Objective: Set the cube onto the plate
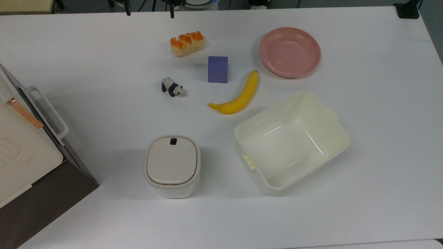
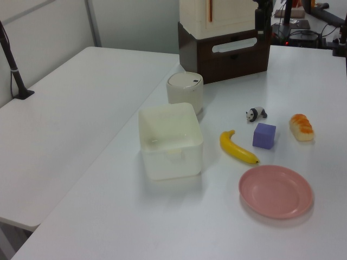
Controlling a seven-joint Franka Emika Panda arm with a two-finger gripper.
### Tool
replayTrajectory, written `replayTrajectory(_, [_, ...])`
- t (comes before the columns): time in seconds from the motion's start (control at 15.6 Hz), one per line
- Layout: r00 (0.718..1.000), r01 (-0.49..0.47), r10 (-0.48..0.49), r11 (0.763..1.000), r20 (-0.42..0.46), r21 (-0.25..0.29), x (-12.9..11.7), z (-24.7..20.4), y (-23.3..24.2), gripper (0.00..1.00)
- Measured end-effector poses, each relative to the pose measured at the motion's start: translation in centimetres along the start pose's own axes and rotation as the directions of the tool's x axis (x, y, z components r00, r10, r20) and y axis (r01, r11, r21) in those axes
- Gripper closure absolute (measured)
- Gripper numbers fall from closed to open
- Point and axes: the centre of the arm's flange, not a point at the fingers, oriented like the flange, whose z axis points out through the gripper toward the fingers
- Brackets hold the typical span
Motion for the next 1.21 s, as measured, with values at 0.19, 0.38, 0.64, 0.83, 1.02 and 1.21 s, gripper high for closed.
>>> replayTrajectory(0.19, [1.000,0.011,-0.011,1.000,-0.001,-0.001,0.1,0.0,-0.6,0.00])
replayTrajectory(0.38, [1.000,0.027,-0.027,1.000,0.011,-0.001,0.5,0.6,-1.4,0.00])
replayTrajectory(0.64, [0.996,0.085,-0.085,0.996,0.030,-0.001,1.4,1.6,-4.8,0.00])
replayTrajectory(0.83, [0.991,0.126,-0.126,0.992,0.031,-0.001,1.5,1.7,-7.3,0.00])
replayTrajectory(1.02, [0.989,0.144,-0.145,0.989,0.036,0.038,1.5,2.0,-8.8,0.00])
replayTrajectory(1.21, [0.995,0.095,-0.097,0.993,0.028,0.068,1.7,2.5,-9.2,0.00])
